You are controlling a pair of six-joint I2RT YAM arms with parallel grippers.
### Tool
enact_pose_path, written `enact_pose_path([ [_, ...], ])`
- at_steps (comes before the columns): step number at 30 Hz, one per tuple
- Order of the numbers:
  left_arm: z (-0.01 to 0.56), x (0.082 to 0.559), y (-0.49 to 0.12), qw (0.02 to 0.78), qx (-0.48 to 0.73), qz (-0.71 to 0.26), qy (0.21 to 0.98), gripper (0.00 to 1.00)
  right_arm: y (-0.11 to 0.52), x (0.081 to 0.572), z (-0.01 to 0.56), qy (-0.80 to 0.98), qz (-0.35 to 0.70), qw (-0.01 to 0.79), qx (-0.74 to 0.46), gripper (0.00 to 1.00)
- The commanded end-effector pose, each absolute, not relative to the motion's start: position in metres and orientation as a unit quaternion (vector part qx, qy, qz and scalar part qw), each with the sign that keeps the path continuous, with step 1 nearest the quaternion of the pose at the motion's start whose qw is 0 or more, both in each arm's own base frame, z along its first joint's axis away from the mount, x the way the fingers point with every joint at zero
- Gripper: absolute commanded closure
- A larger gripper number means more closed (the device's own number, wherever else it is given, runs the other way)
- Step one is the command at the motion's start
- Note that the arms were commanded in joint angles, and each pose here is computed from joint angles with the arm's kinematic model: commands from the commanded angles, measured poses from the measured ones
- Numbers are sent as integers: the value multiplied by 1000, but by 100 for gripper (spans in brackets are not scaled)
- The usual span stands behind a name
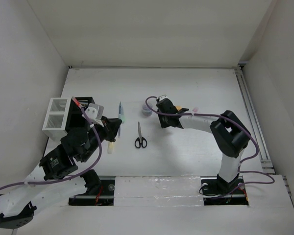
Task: Sort the stationery into containers
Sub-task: Close the pen cap on the pen.
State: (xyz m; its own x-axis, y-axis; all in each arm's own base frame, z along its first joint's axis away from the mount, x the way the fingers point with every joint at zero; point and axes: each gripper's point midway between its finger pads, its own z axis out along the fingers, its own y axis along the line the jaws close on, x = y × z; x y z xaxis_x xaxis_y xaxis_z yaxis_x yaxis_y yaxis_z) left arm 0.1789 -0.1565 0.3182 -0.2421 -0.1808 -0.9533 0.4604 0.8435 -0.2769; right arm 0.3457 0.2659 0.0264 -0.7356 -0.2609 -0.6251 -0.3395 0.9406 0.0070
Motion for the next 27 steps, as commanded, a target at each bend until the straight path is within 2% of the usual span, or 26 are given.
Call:
enact_pose_path([
  [1,314,185,-164,608,94,-258,745,100,272,347,38,923,89,340,-158,100],
  [4,310,187,-173,598,106,-258,752,100,282,344,61,905,136,369,-160,100],
  [10,298,182,-192,573,144,-273,759,100,281,341,201,816,236,521,-82,100],
  [15,284,179,-212,545,185,-283,768,100,261,313,323,681,366,634,14,100],
  [19,290,172,-224,537,212,-308,756,100,262,288,381,587,497,633,88,100],
  [23,301,165,-229,543,219,-339,736,100,269,265,383,550,579,584,145,100],
  [24,304,162,-229,543,222,-346,732,100,267,250,404,501,616,587,158,100],
  [26,312,159,-235,547,227,-364,719,100,267,241,393,477,638,578,175,100],
  [27,312,154,-238,539,239,-375,715,100,258,231,410,431,665,582,184,100],
])
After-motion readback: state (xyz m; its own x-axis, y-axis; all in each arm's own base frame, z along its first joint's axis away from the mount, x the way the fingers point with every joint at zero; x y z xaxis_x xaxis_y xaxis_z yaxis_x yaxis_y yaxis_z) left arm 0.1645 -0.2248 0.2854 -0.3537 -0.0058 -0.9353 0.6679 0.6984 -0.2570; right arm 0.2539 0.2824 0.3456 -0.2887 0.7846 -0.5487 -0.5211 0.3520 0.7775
